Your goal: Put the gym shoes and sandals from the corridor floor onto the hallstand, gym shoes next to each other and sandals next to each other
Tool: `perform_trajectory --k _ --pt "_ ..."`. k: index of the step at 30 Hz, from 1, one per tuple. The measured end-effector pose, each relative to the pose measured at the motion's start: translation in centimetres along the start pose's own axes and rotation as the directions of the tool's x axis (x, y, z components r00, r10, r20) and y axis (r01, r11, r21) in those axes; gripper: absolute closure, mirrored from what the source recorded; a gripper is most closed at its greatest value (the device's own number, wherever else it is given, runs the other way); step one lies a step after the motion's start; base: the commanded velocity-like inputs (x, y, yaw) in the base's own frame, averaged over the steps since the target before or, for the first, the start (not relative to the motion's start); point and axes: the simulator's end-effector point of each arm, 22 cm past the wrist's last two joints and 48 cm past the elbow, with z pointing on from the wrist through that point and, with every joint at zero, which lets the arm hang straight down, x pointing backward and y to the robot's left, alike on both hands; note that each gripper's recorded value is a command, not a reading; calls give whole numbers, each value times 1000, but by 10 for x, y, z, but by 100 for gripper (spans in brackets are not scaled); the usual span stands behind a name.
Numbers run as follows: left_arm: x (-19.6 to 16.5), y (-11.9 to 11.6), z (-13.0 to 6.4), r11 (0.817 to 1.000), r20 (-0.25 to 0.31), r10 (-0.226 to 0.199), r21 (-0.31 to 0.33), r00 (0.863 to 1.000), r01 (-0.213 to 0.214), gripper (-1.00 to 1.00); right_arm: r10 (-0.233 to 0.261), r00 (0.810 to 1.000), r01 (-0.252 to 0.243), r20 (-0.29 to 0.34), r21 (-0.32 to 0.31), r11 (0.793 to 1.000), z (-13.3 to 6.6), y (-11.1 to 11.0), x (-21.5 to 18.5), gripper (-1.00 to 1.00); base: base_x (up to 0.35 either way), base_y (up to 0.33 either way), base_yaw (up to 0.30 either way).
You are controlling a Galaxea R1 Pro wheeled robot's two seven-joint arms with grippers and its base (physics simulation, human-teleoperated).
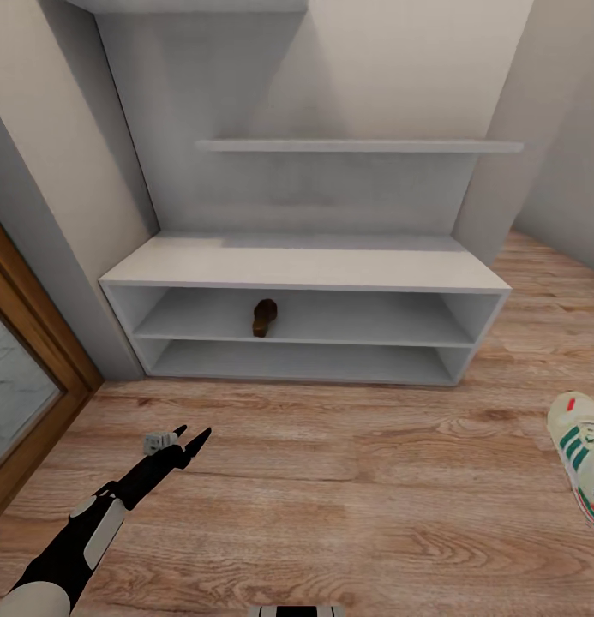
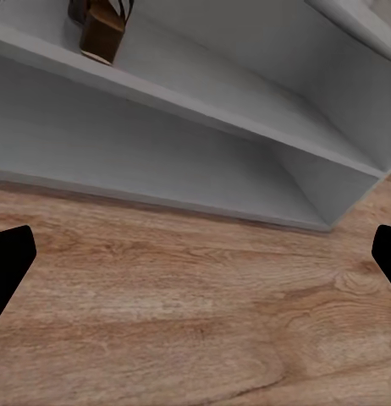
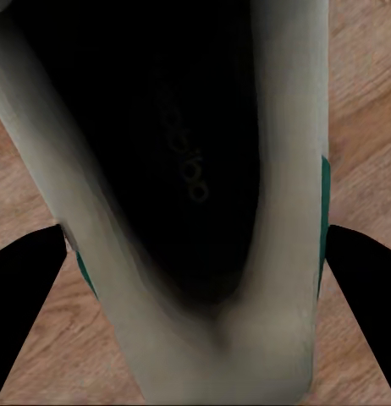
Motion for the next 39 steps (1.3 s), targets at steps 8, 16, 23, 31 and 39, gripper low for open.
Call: perform_trajectory --k 8,16,23,31,39 --pt "0 0 0 1000 0 0 0 1000 0 -100 -81 993 67 -91 -150 986 13 111 64 100 0 0 0" --pt "-1 2 -1 1000 0 4 -1 1000 -4 -100 -67 986 25 -151 -261 965 9 188 110 100 0 0 0" --pt "-1 2 -1 1000 0 4 -1 1000 -4 -100 -213 967 147 -139 -376 915 -8 269 131 100 0 0 0" --pt "-1 2 -1 1000 0 4 -1 1000 -4 -100 -230 965 149 -130 -451 880 -26 327 138 100 0 0 0" --pt "-1 1 -1 1000 -1 3 -1 1000 -3 -100 -231 966 154 -116 -460 875 -29 334 130 100 0 0 0"
